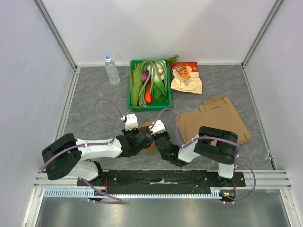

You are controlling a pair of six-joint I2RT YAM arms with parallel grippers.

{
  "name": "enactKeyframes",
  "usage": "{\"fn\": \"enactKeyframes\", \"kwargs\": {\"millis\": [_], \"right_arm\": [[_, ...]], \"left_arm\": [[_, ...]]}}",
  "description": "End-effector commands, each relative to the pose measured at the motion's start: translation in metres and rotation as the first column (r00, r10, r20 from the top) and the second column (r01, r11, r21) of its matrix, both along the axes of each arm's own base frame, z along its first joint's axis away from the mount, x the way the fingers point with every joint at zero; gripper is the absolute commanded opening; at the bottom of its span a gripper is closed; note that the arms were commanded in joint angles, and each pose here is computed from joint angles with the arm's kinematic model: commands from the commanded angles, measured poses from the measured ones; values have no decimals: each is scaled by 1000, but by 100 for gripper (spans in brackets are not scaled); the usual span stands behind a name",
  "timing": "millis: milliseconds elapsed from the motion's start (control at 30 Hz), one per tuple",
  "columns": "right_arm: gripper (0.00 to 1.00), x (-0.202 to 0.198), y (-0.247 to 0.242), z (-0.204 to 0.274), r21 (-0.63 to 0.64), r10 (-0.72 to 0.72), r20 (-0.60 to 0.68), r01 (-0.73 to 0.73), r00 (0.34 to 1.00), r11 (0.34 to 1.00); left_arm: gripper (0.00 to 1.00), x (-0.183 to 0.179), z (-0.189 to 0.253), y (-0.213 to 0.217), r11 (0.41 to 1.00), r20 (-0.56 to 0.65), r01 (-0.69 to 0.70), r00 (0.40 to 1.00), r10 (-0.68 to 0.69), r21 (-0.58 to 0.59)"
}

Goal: Fold the paper box

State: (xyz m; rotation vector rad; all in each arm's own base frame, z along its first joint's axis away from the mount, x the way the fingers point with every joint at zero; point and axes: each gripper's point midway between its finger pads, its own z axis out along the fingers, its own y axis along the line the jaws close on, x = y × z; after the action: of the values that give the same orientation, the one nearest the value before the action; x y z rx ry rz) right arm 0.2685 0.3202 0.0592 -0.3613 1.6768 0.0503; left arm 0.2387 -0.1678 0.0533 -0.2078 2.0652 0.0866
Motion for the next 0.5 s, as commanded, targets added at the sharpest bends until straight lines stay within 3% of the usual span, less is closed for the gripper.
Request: {"fn": "enactKeyframes", "kwargs": {"millis": [0,33,233,367,467], "right_arm": [[50,-9,-11,11,41,90,-40,-88,995,995],[59,-16,-8,7,41,142,-74,-140,987,989],[75,-39,-37,9,75,179,-159,-169,971,983],[76,-48,-28,13,89,338,-154,-327,929,941],[73,-27,-38,7,61,272,-164,-266,948,962]], "left_arm": [[2,6,14,-6,998,53,-35,998,38,-52],[2,6,13,-6,998,54,-37,998,40,-52],[2,6,13,-6,998,51,-41,998,43,-44],[2,6,13,-6,998,51,-42,998,44,-46],[2,6,14,-6,998,53,-42,998,45,-49]]}}
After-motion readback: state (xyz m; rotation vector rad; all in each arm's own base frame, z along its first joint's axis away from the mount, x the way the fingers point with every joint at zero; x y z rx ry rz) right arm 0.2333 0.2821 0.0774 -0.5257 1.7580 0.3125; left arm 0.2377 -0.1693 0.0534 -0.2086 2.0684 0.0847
